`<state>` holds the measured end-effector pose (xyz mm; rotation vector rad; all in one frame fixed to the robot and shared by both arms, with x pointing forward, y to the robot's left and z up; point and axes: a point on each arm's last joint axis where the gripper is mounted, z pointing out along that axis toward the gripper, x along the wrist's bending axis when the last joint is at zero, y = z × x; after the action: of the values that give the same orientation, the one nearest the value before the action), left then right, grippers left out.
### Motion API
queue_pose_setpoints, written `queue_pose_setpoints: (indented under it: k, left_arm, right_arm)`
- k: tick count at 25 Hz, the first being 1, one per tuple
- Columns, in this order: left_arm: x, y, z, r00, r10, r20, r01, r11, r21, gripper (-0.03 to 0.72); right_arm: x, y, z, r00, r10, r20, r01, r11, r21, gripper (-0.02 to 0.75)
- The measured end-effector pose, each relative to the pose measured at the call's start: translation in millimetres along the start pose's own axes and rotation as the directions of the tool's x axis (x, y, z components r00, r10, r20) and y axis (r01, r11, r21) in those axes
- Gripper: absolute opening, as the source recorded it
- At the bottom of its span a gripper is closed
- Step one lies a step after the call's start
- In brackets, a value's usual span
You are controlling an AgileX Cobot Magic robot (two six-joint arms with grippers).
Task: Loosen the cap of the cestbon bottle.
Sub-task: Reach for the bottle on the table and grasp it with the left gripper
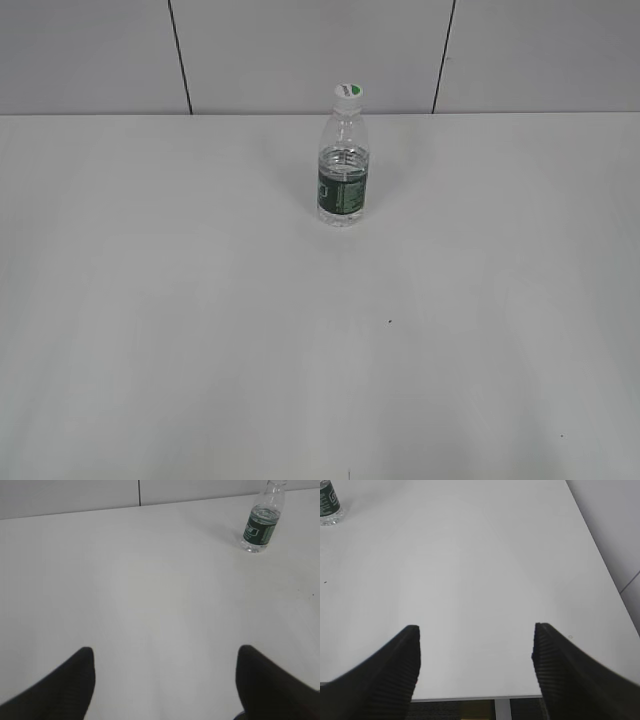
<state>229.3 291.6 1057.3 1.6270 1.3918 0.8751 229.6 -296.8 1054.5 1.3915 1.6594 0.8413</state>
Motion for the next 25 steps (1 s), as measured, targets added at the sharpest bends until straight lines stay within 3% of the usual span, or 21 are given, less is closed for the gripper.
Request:
queue_pose_setpoints:
  k: [16,25]
  left_arm:
    - [0.0,1,0,1.0,0.0,-0.001,0.0,1.0,-0.005,0.521]
    - [4.0,49,-3,1.0,-0.01,-0.026,0.003,0.969,-0.246,0.519]
  right_arm:
    - [0,0,0,1.0,0.0,0.0,0.0,1.0,0.0,0.535]
    - [0,0,0,1.0,0.0,0.0,0.0,1.0,0.0,0.535]
